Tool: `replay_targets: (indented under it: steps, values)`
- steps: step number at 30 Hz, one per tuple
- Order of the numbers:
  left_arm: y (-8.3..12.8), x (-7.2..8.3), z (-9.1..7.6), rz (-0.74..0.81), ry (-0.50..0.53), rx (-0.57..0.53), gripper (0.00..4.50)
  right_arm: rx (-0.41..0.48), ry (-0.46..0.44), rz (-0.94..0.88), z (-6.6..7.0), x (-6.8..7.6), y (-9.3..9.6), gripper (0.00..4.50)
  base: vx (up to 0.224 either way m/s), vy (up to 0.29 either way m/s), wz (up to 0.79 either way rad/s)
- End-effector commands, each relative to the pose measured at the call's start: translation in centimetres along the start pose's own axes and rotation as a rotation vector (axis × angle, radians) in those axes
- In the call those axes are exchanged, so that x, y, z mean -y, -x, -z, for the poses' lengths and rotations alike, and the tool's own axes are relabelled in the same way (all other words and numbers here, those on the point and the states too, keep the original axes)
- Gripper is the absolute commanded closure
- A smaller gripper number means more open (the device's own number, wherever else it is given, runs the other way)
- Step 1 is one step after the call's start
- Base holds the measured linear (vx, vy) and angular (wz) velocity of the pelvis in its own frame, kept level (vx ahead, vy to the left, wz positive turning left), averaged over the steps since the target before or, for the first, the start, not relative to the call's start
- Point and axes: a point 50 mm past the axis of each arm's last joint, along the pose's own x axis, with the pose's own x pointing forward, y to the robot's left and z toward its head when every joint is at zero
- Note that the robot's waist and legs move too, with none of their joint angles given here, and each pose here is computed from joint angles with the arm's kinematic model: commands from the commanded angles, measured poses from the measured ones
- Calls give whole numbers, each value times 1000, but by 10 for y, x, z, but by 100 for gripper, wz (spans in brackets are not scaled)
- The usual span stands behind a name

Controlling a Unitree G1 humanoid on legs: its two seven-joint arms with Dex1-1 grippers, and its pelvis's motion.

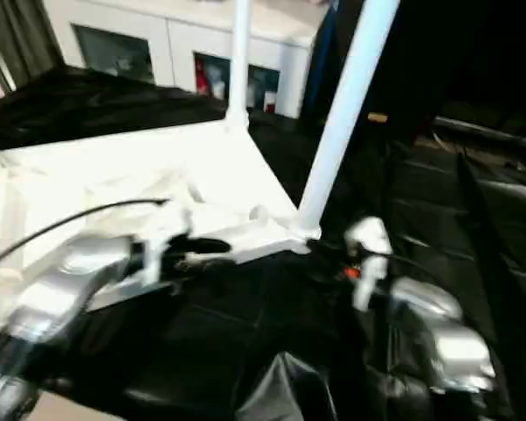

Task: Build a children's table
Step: Rotate table base

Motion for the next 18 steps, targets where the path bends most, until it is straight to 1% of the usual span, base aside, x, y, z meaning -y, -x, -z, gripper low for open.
replay_targets:
  steps: [1, 2, 3, 4, 7, 8, 9, 10, 13, 14, 15, 16, 17, 18]
  values:
    - [15, 7, -4, -37, 25, -7, 216, -4, 8, 35, 2, -1, -12, 134, 0, 0, 0]
    - [16, 7, -4, -39, 29, -8, 216, -2, 7, 35, 2, -1, -14, 134, 0, 0, 0]
    - [23, 12, -3, -44, 57, -17, 201, 9, -2, 44, 3, -3, -22, 134, 0, 0, 0]
    - [26, 15, -3, -44, 70, -24, 188, 17, -10, 48, 3, -4, -26, 134, 0, 0, 0]
    - [44, 25, 3, -35, 117, -88, 163, 38, -60, 27, 5, -12, -44, 134, 0, 0, 0]
    - [50, 28, 7, -38, 122, -118, 163, 41, -68, 15, 6, -15, -50, 134, 0, 0, 0]
    - [59, 30, 10, -60, 123, -156, 149, 50, -74, 17, 7, -19, -58, 134, 0, 0, 0]
    - [59, 30, 10, -60, 123, -156, 141, 50, -74, 18, 7, -18, -58, 134, 0, 0, 0]
    - [72, 30, 14, -93, 129, -213, 128, 104, -102, 113, 4, -13, -69, 134, 0, 0, 0]
    - [74, 31, 14, -97, 131, -220, 117, 115, -109, 131, 3, -12, -70, 134, 0, 0, 0]
    - [81, 33, 16, -111, 143, -244, 106, 161, -149, 219, 0, -5, -75, 134, 0, 0, 0]
    - [81, 33, 16, -111, 143, -244, 97, 161, -149, 219, 0, -5, -75, 134, 0, 0, 0]
    - [89, 37, 16, -123, 163, -264, 91, 204, -213, 309, -1, 2, -79, 134, 0, 0, 0]
    - [89, 37, 16, -123, 163, -264, 84, 204, -213, 309, -1, 2, -79, 134, 0, 0, 0]
